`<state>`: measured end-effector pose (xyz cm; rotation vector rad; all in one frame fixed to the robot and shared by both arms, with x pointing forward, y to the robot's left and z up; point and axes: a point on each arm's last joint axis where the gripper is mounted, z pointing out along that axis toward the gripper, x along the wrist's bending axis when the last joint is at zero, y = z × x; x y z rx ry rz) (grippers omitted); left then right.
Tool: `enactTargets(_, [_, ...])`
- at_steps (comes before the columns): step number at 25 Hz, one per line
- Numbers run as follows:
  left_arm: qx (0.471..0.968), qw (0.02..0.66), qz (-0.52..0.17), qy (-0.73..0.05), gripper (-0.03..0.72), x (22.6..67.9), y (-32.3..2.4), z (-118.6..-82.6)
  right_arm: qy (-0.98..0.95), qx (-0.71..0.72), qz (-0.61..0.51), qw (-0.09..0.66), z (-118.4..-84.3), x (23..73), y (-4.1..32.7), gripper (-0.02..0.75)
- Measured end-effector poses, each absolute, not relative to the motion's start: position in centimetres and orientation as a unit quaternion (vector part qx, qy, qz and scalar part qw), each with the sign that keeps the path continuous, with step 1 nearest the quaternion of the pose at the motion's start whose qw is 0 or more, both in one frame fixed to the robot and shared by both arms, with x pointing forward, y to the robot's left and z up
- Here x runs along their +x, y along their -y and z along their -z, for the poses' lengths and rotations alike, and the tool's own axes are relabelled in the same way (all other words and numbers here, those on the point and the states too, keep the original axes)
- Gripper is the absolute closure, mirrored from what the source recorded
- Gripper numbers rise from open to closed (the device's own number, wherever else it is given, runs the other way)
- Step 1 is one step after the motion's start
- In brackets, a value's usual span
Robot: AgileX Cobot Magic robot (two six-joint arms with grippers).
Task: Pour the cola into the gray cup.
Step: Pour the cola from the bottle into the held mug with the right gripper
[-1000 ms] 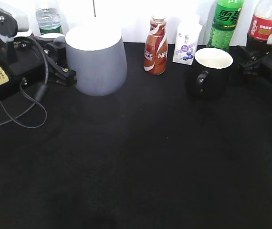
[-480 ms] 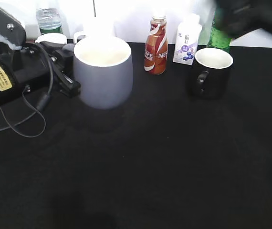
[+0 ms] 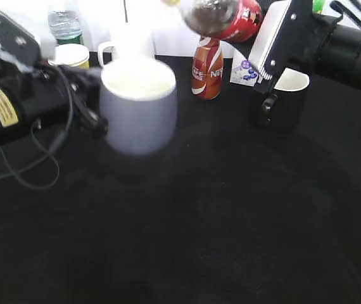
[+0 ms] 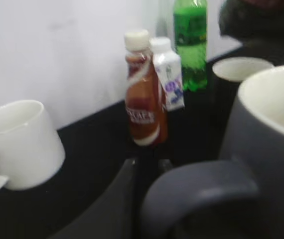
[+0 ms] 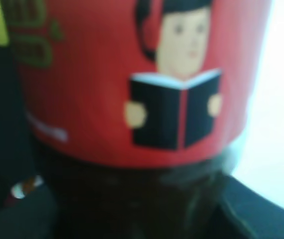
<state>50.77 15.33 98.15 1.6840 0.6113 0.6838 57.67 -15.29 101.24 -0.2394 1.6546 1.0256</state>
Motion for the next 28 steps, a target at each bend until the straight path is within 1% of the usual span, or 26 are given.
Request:
enactTargets(2, [0.725, 0.570, -0.290, -0.257, 0.611, 50.74, -15.29, -98.00, -0.690, -0.122, -0.427, 0.572, -101.44, 57.61, 15.24, 0.344])
enactTargets(7, [0.721, 0.581, -0.290, -0.243, 0.611, 50.62, -15.11, -98.24, -0.677, -0.177, -0.379, 0.606, -101.47, 57.61, 15.24, 0.344])
enactTargets(17, [0.727, 0.580, -0.288, -0.228, 0.611, 50.47, -14.96, -98.19, -0.638, -0.227, -0.307, 0.668, -102.02, 57.86, 15.52, 0.344])
enactTargets(28, [0.723, 0.586, -0.289, -0.225, 0.612, 50.44, -14.91, -98.33, -0.626, -0.244, -0.268, 0.691, -102.17, 58.05, 15.72, 0.345])
